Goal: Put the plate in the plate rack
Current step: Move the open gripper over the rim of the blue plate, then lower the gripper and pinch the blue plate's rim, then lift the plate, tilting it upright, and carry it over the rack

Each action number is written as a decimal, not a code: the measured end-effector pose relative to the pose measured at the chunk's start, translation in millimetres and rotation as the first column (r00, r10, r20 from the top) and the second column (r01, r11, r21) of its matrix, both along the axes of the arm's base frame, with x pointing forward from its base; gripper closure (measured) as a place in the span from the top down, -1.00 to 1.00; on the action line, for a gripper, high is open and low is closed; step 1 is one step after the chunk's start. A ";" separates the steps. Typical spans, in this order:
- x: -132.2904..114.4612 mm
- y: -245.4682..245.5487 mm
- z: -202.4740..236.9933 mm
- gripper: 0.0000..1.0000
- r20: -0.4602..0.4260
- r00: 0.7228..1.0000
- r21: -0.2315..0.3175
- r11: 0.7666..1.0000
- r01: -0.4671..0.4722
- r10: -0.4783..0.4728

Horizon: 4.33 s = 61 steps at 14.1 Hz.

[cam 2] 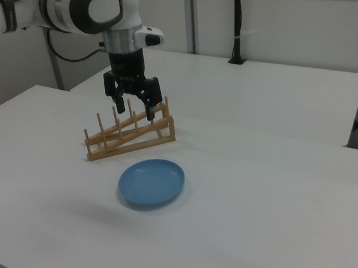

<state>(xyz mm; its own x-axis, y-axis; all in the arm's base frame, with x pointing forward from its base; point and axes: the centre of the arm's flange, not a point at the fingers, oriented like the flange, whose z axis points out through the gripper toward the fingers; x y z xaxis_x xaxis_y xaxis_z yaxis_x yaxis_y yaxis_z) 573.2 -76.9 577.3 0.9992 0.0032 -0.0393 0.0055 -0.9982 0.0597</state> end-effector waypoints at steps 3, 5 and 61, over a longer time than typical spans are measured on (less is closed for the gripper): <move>6.3 -1.1 -14.4 1.00 -0.021 1.000 -0.001 1.000 0.002 -0.002; 19.6 -10.5 -31.4 1.00 -0.001 1.000 -0.008 1.000 0.013 -0.013; 82.0 -53.8 -93.8 -0.90 0.150 0.965 -0.088 0.975 -0.204 0.215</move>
<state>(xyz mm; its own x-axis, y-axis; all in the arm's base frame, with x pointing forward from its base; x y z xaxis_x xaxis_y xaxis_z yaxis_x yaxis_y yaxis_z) 655.1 -130.7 483.4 0.9701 0.2157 0.1110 0.1986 -0.9690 0.1470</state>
